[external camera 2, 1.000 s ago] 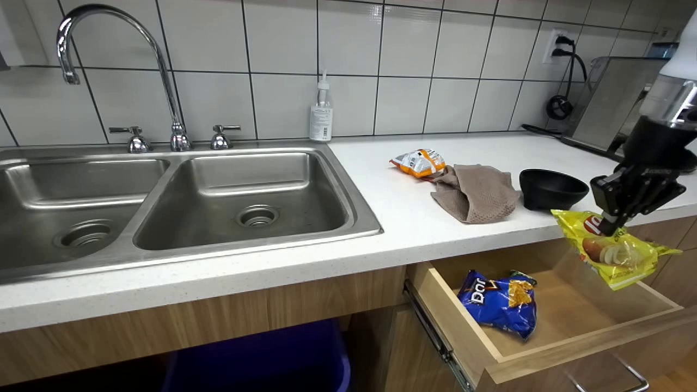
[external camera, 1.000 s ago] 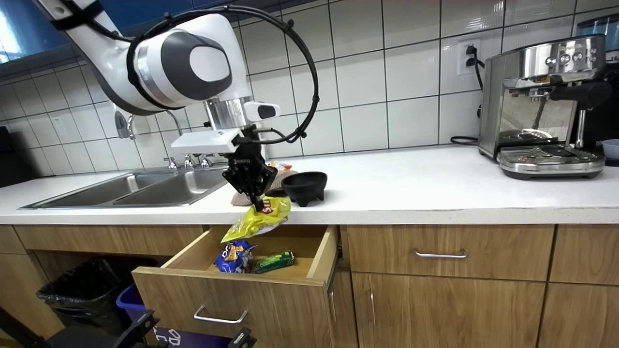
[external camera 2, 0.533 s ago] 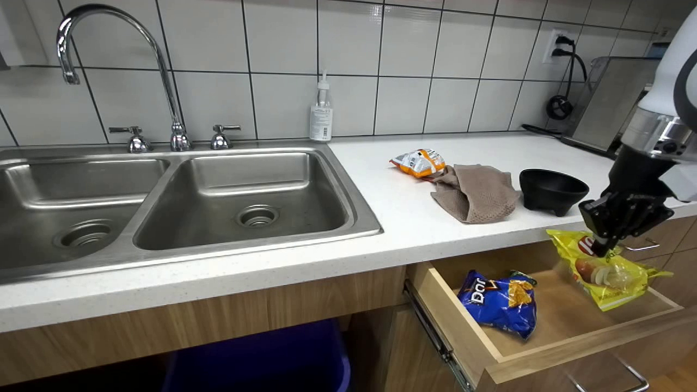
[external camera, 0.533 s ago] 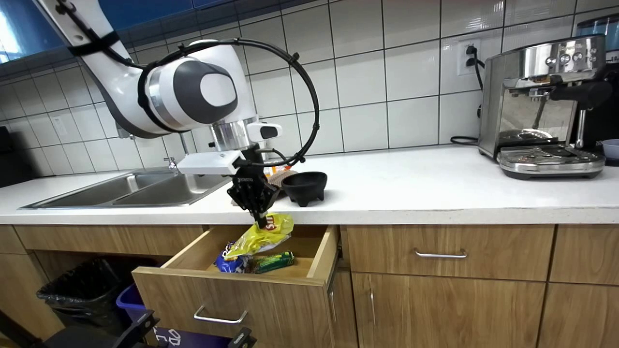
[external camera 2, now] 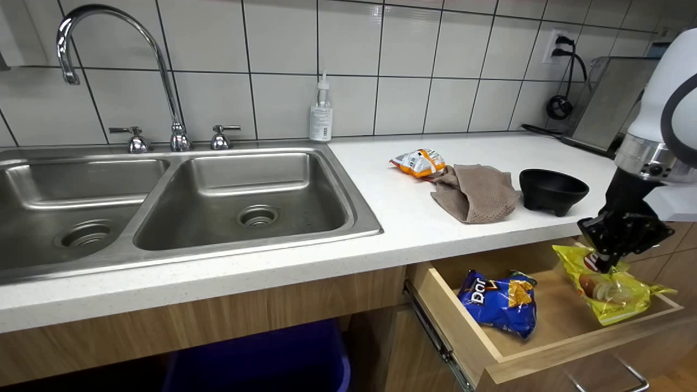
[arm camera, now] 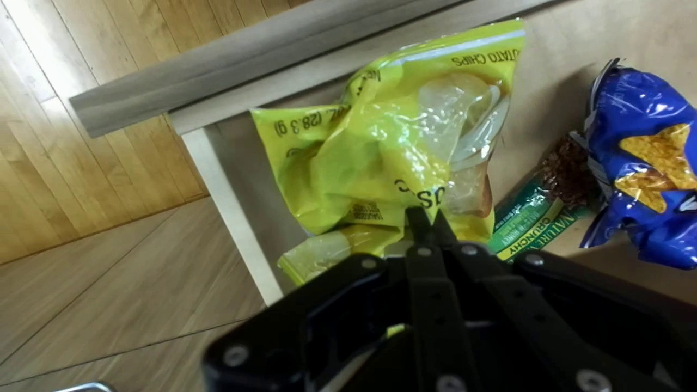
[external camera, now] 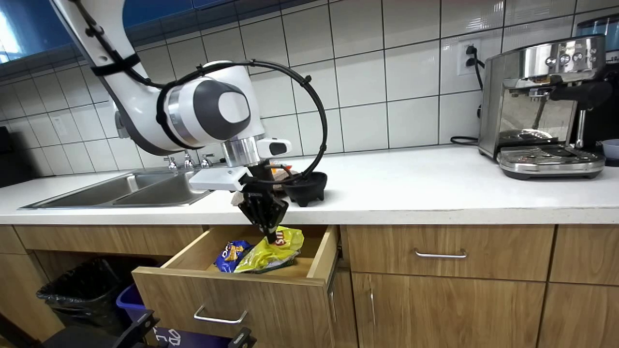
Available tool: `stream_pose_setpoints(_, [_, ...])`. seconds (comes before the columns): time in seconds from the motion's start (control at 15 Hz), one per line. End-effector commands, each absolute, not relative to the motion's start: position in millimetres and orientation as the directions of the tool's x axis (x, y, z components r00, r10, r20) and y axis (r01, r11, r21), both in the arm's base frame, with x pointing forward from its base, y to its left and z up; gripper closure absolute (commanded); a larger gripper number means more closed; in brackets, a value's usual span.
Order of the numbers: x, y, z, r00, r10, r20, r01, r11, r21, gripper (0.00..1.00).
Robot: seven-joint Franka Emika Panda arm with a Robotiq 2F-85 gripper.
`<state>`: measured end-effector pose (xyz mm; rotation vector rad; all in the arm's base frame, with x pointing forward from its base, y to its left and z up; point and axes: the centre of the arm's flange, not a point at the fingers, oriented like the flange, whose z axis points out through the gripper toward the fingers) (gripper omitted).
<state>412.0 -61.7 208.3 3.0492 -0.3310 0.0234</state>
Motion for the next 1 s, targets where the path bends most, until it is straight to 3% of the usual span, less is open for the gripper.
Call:
stream_pose_setpoints(0.0, [425,-70,197,0.963,-0.266,0.031,-0.268,-0.959,0.096,1.0])
stream_pose_setpoints(0.67, [440,-80,187,0.947,-0.321,0.028,-0.322,-0.941,0.106,1.0])
stream_pose_setpoints(0.73, [441,-80,187,0.945,-0.327,0.025,-0.327,-0.939,0.106,0.74])
stream_pose_setpoints(0.8, [442,-79,187,0.945,-0.327,0.027,-0.328,-0.939,0.106,0.72])
stream_pose_setpoints(0.93, [443,-78,187,0.944,-0.33,0.027,-0.33,-0.938,0.108,0.58])
